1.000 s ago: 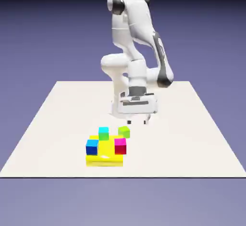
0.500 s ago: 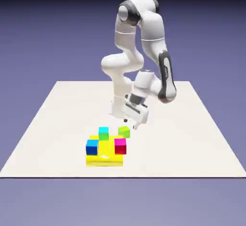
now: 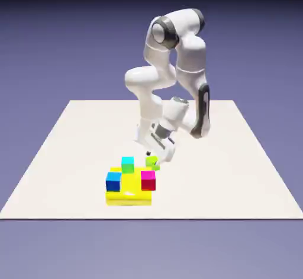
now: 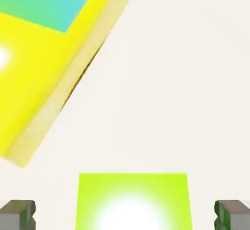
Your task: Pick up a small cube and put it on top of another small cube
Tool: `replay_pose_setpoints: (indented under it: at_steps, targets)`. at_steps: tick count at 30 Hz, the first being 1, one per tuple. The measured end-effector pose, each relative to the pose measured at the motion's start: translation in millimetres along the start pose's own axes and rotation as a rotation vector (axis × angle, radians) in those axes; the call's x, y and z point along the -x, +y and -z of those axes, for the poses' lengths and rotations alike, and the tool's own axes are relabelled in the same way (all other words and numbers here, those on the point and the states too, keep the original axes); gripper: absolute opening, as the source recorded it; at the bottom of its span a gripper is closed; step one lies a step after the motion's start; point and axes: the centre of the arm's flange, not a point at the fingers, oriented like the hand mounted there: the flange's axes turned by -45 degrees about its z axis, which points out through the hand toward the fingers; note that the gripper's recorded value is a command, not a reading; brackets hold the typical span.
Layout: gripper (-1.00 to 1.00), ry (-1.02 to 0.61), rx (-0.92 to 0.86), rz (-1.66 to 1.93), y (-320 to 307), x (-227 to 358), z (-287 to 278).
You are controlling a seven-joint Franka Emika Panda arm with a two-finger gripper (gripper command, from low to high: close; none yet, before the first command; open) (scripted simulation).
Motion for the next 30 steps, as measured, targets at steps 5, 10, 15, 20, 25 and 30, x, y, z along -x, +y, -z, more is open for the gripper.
replay_pose_setpoints:
  at_steps: [5, 10, 15, 20, 25, 30]
  targets:
    - [-1.0, -0.018, -0.001, -0.002, 2, 5, -10]
    - [-1.0, 0.011, 0.0, 0.001, -1, -4, 11]
    - [-1.0, 0.012, 0.003, 0.0, -1, -7, 33]
    - [-1.0, -0.014, 0.0, -0.002, 2, -5, 55]
    - [-1.0, -0.116, -0.135, 0.2, -35, -28, 54]
    - [-1.0, -0.167, -0.291, 0.44, -70, -62, 57]
